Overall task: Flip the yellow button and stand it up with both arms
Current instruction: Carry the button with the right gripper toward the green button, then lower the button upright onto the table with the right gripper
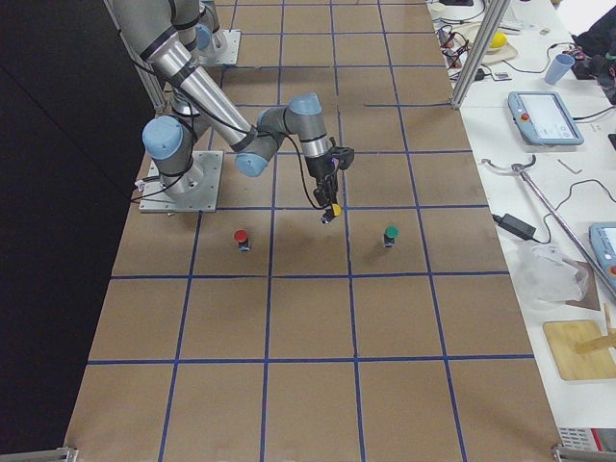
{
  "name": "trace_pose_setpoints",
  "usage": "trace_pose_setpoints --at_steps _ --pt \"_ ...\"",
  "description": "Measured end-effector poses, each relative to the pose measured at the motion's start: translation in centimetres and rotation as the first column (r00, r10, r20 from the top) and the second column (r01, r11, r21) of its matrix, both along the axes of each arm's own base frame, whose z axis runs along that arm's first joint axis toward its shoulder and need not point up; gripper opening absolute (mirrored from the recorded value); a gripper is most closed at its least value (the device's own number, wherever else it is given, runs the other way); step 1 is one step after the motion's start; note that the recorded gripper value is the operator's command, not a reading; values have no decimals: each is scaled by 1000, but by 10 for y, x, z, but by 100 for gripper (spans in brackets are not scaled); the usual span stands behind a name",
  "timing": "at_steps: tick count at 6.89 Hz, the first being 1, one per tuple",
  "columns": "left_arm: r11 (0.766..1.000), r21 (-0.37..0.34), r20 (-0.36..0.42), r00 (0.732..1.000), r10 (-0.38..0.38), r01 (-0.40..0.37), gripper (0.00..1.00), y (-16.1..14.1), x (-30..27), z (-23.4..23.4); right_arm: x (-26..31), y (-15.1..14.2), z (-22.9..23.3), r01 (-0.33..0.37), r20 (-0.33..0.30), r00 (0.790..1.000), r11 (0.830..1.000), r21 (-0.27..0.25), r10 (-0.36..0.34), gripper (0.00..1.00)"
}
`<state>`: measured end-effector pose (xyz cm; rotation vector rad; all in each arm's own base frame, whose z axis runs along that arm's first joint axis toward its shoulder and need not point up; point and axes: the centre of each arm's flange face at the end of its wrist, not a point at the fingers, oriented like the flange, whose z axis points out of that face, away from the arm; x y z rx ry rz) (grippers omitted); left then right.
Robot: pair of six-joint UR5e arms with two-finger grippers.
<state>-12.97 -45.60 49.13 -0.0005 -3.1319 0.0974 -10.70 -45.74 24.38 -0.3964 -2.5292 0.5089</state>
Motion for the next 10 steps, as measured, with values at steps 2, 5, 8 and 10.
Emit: trace_pose_setpoints --at_steps 2,5,8,10 --pt "1000 -1 -1 1000 0 0 100 1 0 0 -3 2 -13 31 -25 999 1000 -1 -31 12" --pt "1000 -1 -3 1000 0 0 100 2 -1 1 -9 6 -26 84 -27 996 996 6 -84 13" --pt "1000 -6 -4 1000 1 -1 100 1 -1 3 -22 9 -36 122 -39 992 993 9 -122 21" --pt "1000 -6 -3 1000 2 -2 100 0 0 3 -24 8 -40 128 -42 991 992 16 -127 40"
